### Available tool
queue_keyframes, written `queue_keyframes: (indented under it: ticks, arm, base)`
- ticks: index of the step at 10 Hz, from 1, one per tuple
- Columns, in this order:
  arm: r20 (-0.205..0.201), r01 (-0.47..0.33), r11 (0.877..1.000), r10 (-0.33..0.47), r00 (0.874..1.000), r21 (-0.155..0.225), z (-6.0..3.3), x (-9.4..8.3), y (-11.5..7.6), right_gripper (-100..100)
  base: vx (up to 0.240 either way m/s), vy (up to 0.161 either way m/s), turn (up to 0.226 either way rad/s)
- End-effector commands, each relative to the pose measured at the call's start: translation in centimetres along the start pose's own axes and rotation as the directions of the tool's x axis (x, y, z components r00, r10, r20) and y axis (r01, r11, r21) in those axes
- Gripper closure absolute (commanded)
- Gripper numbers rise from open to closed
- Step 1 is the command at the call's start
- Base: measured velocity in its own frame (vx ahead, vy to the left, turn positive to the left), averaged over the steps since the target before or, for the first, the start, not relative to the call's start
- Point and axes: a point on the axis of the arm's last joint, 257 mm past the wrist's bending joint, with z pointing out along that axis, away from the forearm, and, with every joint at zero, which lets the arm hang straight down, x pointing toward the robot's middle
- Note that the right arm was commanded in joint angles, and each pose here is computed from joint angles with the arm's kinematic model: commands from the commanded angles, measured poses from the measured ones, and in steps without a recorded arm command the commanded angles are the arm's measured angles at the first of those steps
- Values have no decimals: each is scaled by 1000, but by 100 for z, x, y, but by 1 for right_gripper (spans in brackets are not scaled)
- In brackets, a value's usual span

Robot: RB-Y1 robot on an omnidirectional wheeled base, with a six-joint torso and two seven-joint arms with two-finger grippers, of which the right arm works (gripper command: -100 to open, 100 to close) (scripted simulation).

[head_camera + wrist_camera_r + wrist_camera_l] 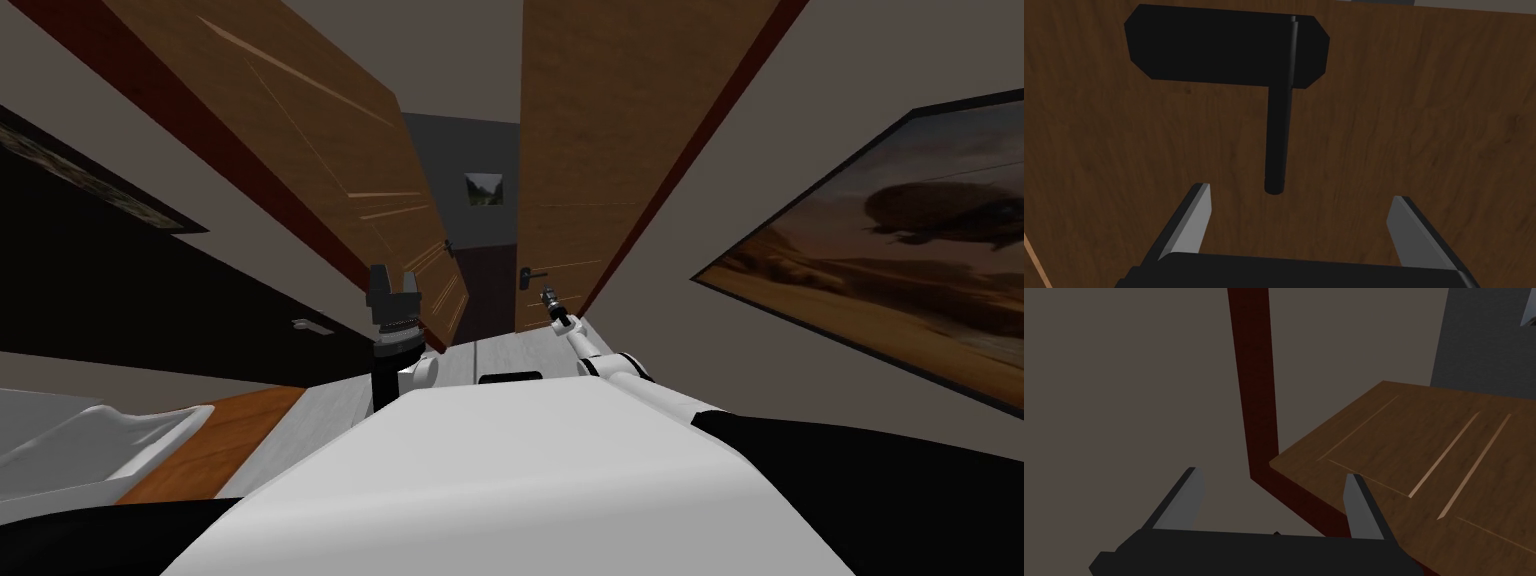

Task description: Push the door open

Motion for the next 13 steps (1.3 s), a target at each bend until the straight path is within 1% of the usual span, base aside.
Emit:
queue_keyframes:
  ticks: [1,3,10,11,12,13]
  arm:
    - [-2,-2,1000,2,1000,14,22,-4,-36,-100]
    - [3,-2,1000,2,1000,10,19,-9,-23,-100]
    - [20,-3,1000,3,1000,14,22,-60,-35,-100]
    - [19,-3,1000,3,1000,14,21,-55,-34,-100]
    - [19,-3,1000,3,1000,14,21,-55,-34,100]
    - [19,-3,1000,3,1000,14,21,-55,-34,100]
  base:
    - [117,-13,4]
    - [80,3,17]
    - [189,20,26]
    - [80,9,3]
    - [-10,-1,-1]
    - [-23,-5,8]
